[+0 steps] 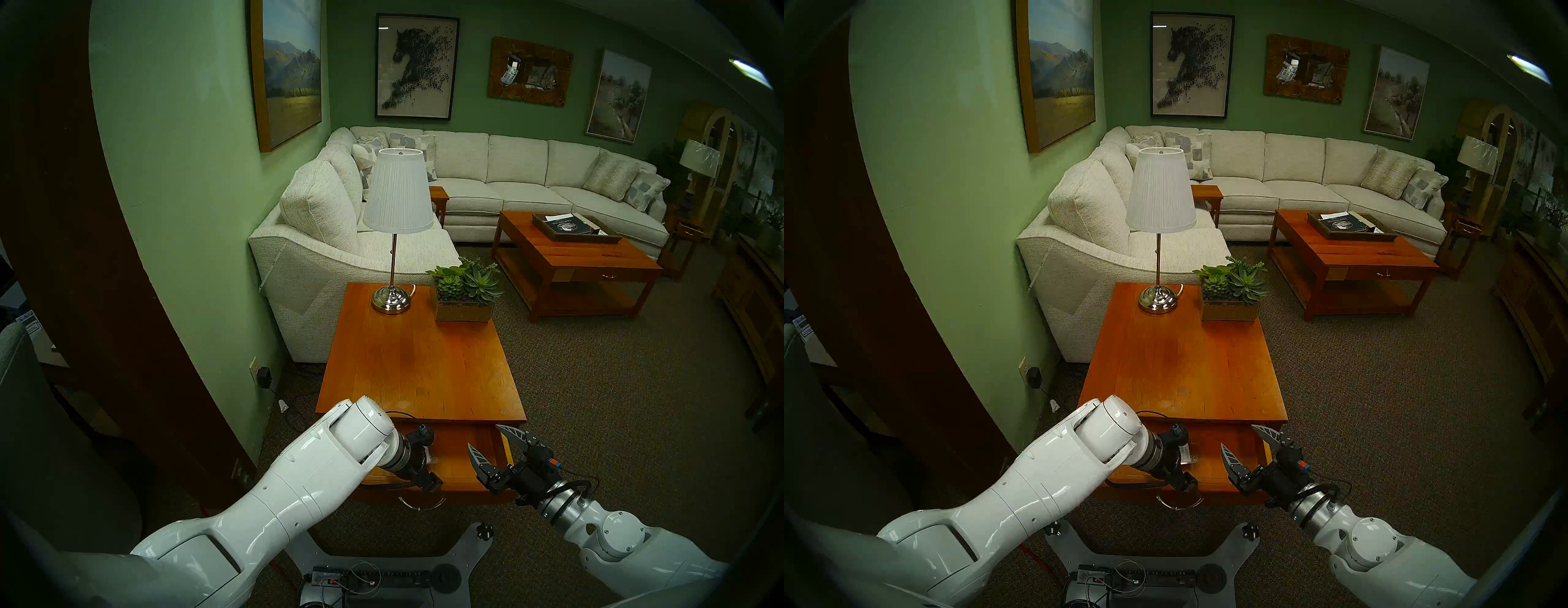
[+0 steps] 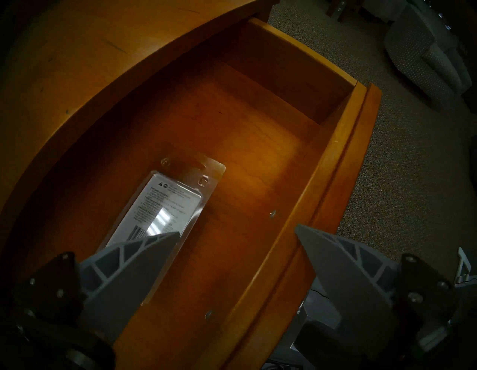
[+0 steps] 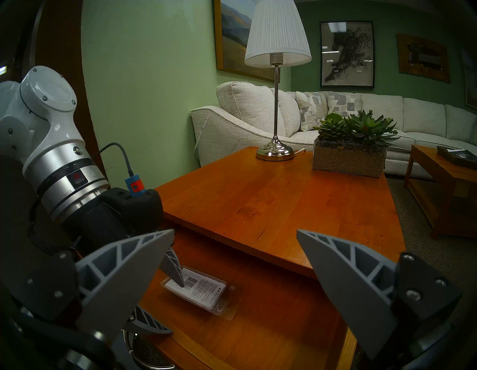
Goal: Open the drawer, take out the contents and close the drawer
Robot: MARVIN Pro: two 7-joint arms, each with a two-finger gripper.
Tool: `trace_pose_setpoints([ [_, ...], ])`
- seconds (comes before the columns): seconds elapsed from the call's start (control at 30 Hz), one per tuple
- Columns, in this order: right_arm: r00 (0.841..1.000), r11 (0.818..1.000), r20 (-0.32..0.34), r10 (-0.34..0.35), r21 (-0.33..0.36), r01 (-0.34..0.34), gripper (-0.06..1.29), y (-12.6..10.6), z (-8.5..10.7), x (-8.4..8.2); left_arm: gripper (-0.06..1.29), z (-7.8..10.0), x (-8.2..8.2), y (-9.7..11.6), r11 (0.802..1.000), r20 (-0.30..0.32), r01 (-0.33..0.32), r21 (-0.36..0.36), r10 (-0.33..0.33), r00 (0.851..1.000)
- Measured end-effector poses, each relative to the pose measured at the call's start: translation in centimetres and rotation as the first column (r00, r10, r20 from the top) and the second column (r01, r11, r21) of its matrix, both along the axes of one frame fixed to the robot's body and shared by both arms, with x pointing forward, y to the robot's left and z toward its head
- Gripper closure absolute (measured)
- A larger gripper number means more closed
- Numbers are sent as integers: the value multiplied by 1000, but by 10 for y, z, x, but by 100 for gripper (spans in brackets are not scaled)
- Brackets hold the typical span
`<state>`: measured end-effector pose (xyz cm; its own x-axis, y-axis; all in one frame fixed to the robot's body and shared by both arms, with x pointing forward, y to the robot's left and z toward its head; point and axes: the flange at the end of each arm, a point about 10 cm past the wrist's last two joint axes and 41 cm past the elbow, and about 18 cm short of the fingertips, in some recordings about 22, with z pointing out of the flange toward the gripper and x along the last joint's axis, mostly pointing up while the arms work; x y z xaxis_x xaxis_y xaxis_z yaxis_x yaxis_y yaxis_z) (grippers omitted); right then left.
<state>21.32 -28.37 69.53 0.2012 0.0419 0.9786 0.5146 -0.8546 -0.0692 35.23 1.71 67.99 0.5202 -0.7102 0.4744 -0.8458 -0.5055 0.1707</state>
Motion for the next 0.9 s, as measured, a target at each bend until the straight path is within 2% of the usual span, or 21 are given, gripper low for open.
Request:
trace_pose_setpoints([
  [0.47,1000,1000,0,0,0,0,-1,0,0,0,-2,2,-31,-2,997,-33,79,20,-78,996],
  [0.73,1000,1000,0,0,0,0,-1,0,0,0,-2,3,-26,2,999,4,53,7,-53,999],
  [0.9,1000,1000,0,0,0,0,-1,0,0,0,-2,7,-20,7,1000,-12,25,-4,-25,1000],
])
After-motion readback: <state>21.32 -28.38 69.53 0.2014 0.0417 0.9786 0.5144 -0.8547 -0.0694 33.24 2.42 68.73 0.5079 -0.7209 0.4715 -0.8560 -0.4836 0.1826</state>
